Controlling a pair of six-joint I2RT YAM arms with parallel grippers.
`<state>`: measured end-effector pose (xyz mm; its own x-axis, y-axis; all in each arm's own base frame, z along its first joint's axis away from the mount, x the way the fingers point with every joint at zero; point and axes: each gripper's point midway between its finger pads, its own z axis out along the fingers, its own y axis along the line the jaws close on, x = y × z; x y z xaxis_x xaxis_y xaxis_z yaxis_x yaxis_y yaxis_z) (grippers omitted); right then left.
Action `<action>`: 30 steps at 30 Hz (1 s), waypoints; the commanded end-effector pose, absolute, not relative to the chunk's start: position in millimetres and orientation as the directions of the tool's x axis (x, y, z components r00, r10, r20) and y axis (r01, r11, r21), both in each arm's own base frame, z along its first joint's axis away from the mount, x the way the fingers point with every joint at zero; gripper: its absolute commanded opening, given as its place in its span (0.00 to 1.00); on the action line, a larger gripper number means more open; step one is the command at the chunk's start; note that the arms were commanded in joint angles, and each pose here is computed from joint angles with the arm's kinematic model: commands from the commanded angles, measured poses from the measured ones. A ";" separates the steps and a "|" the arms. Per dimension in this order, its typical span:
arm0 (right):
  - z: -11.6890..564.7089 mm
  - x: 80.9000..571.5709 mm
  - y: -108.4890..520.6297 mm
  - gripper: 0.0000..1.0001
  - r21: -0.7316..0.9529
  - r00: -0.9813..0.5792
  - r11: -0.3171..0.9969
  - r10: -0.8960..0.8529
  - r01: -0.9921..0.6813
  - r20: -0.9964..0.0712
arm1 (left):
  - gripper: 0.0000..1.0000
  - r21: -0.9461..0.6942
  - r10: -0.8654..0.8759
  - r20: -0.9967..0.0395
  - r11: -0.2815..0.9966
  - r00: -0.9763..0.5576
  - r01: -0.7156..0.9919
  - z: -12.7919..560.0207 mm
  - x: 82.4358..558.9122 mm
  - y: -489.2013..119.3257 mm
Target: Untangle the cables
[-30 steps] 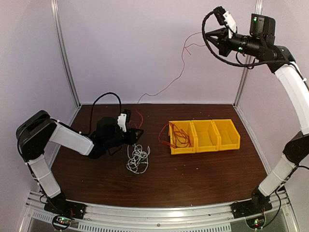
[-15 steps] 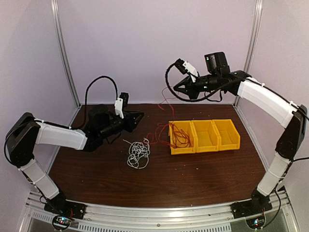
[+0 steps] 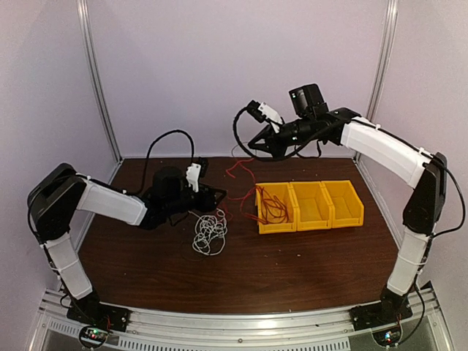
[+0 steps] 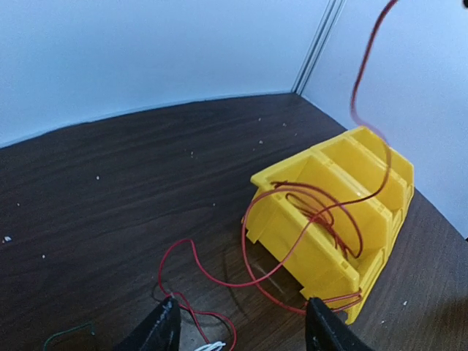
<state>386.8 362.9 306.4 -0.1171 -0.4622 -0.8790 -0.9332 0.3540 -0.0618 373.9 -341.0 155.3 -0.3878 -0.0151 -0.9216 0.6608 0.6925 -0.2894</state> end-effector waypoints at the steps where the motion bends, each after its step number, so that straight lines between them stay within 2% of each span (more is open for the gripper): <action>1: 377.3 369.0 356.3 0.00 -0.128 -0.010 0.345 -0.372 -0.930 -0.928 | 0.59 -0.366 -0.045 -0.867 0.734 -0.497 0.572 134.5 406.6 -347.7; 3: 386.4 361.9 356.0 0.00 -0.140 0.009 0.336 -0.363 -0.931 -0.932 | 0.57 -0.445 -0.104 -0.825 0.726 -0.555 0.525 126.2 412.2 -346.7; 7: 393.9 350.9 357.3 0.00 -0.152 0.027 0.325 -0.357 -0.934 -0.934 | 0.58 -0.584 -0.203 -0.760 0.630 -0.618 0.512 131.4 412.3 -354.2; 12: 393.6 342.0 360.0 0.00 -0.177 0.051 0.316 -0.371 -0.932 -0.927 | 0.42 -0.741 -0.243 -0.612 0.510 -0.753 0.438 117.5 415.0 -365.3; 14: 390.8 341.0 360.1 0.00 -0.178 0.050 0.315 -0.374 -0.932 -0.926 | 0.39 -0.770 -0.234 -0.580 0.470 -0.780 0.432 118.5 413.8 -371.1; 17: 389.5 340.3 358.9 0.00 -0.181 0.051 0.318 -0.377 -0.930 -0.925 | 0.33 -0.795 -0.218 -0.553 0.427 -0.804 0.430 119.5 410.5 -376.7; 23: 385.8 342.7 357.5 0.00 -0.188 0.052 0.328 -0.384 -0.926 -0.922 | 0.31 -0.822 -0.208 -0.530 0.365 -0.822 0.438 127.7 403.6 -382.3; 30: 380.3 343.0 356.5 0.00 -0.189 0.047 0.335 -0.390 -0.923 -0.920 | 0.07 -0.832 -0.213 -0.535 0.301 -0.817 0.466 142.5 403.8 -389.2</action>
